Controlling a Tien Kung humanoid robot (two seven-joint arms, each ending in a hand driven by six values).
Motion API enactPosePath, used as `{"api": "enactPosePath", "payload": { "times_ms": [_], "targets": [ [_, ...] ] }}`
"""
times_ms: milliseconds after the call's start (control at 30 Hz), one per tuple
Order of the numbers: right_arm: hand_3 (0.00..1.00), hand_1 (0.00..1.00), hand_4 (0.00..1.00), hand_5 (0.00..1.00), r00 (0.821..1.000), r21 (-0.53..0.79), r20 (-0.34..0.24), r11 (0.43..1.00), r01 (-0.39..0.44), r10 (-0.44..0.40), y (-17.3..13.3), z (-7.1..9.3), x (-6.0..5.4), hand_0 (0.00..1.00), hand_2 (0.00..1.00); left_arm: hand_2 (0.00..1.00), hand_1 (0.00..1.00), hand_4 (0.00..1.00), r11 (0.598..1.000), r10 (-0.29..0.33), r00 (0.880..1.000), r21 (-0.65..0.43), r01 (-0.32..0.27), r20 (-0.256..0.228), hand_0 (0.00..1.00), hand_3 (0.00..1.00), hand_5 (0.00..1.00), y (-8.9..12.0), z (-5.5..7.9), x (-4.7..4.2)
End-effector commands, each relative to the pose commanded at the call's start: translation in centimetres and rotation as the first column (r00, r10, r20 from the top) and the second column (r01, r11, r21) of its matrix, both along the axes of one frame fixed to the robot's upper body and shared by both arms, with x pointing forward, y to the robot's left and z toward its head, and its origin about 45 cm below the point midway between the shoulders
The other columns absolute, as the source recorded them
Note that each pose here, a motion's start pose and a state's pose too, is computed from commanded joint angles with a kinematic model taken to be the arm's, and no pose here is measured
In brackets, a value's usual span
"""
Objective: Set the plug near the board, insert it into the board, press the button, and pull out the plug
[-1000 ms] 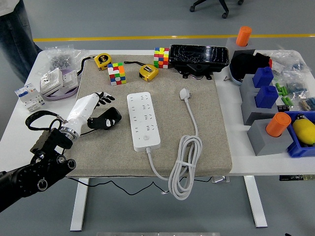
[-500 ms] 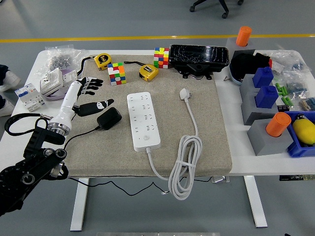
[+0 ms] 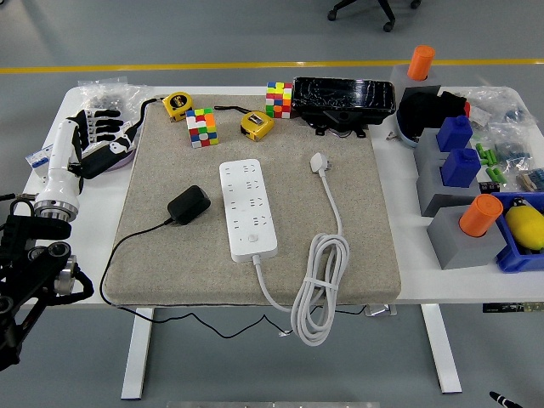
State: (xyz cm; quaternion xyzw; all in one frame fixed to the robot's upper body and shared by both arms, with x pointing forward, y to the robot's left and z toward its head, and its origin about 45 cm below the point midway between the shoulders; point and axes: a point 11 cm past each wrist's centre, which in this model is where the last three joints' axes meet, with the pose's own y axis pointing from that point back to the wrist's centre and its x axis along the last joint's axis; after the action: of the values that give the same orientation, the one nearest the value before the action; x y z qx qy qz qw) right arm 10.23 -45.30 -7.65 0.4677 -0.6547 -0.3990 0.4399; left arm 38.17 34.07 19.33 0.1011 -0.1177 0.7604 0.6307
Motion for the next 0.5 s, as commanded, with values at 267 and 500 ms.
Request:
{"api": "enactPosePath", "payload": {
  "times_ms": [267,500],
  "targets": [
    [0.595,0.687,0.933,0.528,1.000,0.016,0.018,1.000,-0.010,0.010,1.1,-0.2,1.6,0.678,0.693,0.545,0.581,0.784,0.999,0.047,0.999,-0.016,-0.047,0.010,0.506,0.552,0.225,1.6,0.7,0.20],
    [0.596,0.687,0.933,0.528,1.000,0.013,0.014,1.000,-0.007,0.007,1.0,-0.3,1.0,0.678,0.693,0.544,0.574,0.782,0.997,0.068,0.998,-0.029,-0.068,-0.005,0.503,0.549,0.225,2.3,0.2,-0.61]
  ]
}}
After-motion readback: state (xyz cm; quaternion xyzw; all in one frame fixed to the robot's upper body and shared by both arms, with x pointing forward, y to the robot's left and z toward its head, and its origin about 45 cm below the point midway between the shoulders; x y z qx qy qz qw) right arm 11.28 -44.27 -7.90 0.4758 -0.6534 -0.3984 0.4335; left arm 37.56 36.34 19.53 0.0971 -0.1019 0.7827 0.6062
